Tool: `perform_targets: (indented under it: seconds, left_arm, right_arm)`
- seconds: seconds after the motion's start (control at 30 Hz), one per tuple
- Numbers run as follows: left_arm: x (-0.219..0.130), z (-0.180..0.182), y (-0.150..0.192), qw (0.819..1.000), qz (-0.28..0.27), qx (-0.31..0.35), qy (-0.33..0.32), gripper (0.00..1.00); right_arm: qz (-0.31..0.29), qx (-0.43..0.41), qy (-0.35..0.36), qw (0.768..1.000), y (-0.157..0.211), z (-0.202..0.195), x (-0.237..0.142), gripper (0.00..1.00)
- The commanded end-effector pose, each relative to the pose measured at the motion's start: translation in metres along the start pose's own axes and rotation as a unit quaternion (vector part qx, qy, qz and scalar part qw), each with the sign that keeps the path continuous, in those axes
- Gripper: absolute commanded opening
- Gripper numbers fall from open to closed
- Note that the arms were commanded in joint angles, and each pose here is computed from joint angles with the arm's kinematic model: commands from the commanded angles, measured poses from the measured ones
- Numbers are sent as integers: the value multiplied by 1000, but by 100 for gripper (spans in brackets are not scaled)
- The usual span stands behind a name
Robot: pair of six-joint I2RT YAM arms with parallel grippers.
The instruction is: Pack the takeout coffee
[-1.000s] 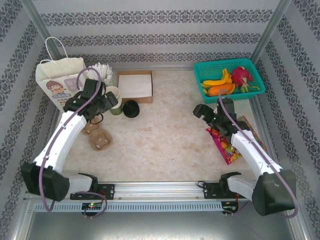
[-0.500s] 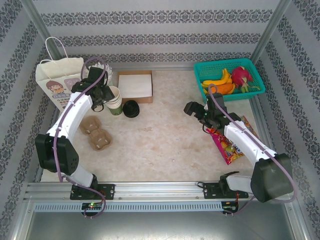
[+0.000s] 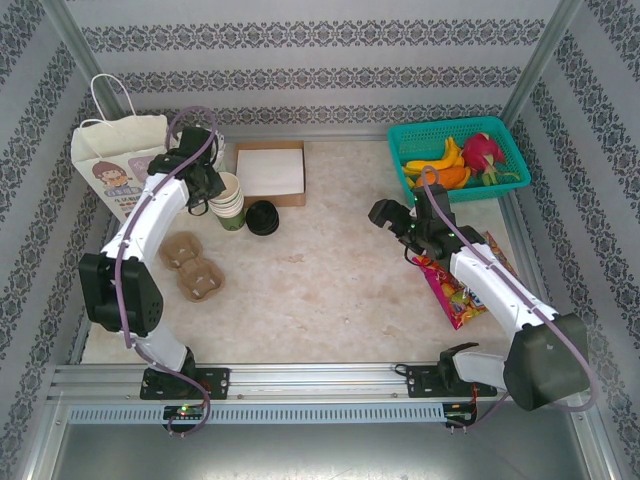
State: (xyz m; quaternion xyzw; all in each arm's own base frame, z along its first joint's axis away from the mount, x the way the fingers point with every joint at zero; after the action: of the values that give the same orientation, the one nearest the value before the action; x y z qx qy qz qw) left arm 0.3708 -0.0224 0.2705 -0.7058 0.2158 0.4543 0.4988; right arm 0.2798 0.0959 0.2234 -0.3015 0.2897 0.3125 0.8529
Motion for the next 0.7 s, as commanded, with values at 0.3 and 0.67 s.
perform_targets:
  seconds: [0.3, 0.67]
  left_arm:
    - [6, -1, -3, 1000, 18, 16, -4, 16]
    - [-3, 1, -6, 1000, 13, 24, -11, 0]
  right_arm:
    - [-17, 1, 2, 1000, 0, 2, -7, 98]
    - [-15, -2, 5, 1000, -2, 3, -4, 98]
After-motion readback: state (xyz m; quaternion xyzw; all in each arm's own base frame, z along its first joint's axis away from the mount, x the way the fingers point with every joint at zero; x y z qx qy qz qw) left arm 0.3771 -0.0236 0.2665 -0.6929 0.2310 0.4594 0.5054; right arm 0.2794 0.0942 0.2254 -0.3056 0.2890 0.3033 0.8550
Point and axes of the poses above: each hand's point on the last joint's axis, 136 mm out from that joint toward the fingers, its own x axis out along the fingers, its own z axis along the line the jaws close on, y = z × x, the point moved 9 cm from there along -x, back along the fingers, and after that the axes turned 6 degrees about x, right-handed, at the moved point
